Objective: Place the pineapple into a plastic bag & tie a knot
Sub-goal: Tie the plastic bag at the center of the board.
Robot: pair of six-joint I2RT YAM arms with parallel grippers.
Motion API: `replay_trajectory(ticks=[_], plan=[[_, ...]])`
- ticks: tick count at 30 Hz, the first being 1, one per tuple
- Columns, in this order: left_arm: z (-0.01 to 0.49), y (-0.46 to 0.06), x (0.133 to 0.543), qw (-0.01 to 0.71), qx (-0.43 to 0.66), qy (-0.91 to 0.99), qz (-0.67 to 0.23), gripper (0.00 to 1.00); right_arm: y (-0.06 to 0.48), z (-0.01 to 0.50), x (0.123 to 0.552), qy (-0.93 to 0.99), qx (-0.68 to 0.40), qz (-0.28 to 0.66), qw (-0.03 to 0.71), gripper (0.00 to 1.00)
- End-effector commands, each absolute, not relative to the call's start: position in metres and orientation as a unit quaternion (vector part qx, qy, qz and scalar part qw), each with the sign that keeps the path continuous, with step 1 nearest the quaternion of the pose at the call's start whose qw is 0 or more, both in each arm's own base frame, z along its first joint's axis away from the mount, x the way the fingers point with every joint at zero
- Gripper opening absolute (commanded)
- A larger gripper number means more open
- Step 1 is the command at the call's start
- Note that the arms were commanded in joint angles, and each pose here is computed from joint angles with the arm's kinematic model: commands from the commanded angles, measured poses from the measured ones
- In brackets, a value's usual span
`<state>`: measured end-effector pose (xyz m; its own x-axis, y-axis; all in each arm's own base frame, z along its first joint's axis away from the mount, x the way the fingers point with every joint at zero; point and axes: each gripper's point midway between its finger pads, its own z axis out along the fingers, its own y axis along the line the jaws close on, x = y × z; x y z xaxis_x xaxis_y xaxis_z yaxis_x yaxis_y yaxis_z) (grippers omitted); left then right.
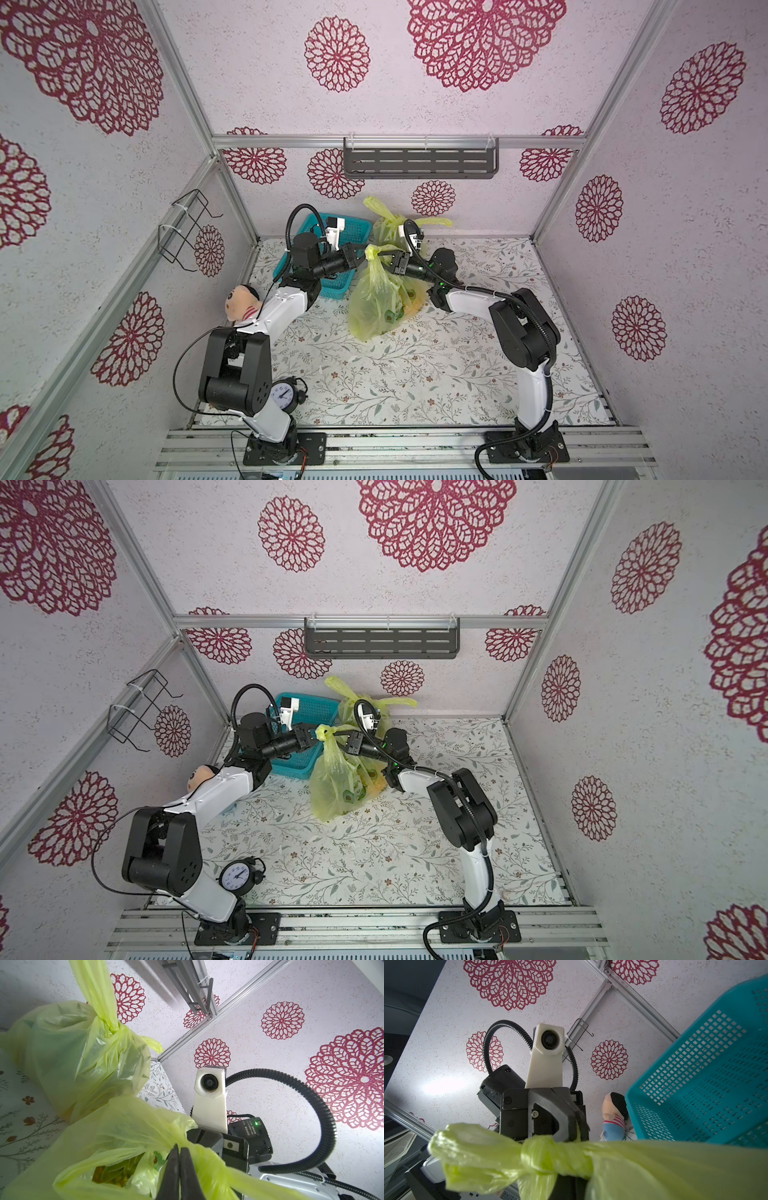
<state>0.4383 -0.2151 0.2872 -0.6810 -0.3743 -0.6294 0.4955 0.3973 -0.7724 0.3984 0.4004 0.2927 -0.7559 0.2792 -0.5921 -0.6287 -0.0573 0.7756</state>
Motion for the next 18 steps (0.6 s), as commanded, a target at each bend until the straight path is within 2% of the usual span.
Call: replay_trajectory(ticks=[1,5,13,18], plan=[[0.307,-0.21,0.431,0.424,0.053,0.722,-0.544,0.0,0.39,0.321,0.393,0.578,-0.162,0.716,0.356,0.02],[0.313,-0.2,0.428,0.438,0.053,0.73,-0.522,0.0,0.365,0.313,0.396,0.597,-0.136,0.692,0.383,0.26],[0.33,-0.194,0.416,0.451,0.07,0.735,-0.502,0.0,0.327,0.297,0.387,0.673,-0.12,0.607,0.406,0.41],[0.34,-0.193,0.41,0.458,0.076,0.731,-0.5,0.0,0.306,0.286,0.385,0.745,-0.098,0.521,0.404,0.49]])
